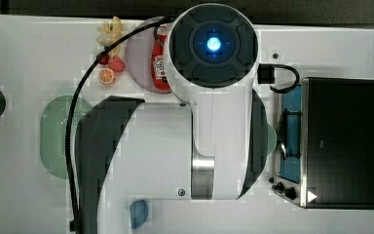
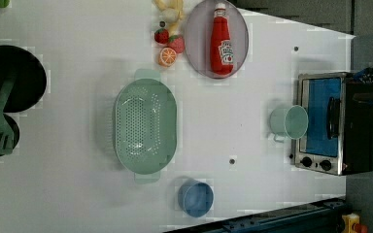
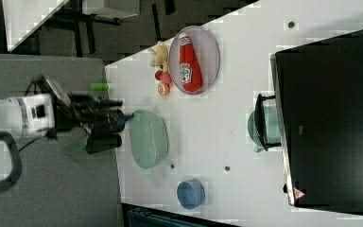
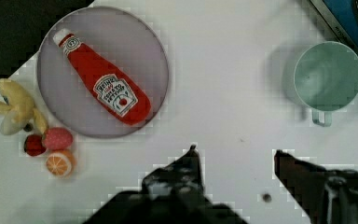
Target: Drag strainer left to right.
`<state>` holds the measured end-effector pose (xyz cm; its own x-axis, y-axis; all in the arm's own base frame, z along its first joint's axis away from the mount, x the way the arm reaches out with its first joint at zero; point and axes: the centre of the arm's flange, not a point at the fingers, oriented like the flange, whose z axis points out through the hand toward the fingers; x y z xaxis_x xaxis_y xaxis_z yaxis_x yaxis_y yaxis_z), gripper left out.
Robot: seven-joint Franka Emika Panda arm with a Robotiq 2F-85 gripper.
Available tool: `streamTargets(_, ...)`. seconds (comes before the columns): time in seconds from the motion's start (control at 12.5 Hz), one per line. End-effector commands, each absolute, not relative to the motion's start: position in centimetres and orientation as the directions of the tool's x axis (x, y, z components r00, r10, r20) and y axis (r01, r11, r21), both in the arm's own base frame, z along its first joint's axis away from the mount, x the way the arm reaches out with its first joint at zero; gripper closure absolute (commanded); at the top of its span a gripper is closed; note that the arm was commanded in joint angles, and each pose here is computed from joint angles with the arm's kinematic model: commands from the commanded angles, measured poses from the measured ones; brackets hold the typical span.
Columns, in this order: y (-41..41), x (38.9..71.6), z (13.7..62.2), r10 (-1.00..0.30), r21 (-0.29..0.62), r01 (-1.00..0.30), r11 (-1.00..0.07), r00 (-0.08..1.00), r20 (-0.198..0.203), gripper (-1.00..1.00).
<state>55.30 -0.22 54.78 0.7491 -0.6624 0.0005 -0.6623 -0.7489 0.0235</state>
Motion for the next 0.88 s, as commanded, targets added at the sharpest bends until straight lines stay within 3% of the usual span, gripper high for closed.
streamTargets(0.08,-3.6,41.3,63.6,-0.791,0.004,-0.791,-0.612,0.612,0.018,-0.59)
streamTargets(0.24,-3.6,41.3,63.5,-0.791,0.004,-0.791,-0.612,0.612,0.017,-0.99)
streamTargets(0.64,4.8,43.5,60.4,-0.733,0.027,-0.733,-0.68,0.68,0.004,-1.0)
streamTargets(0.88,13.4,45.3,55.9,-0.787,0.058,-0.787,-0.614,0.616,0.035,-1.0)
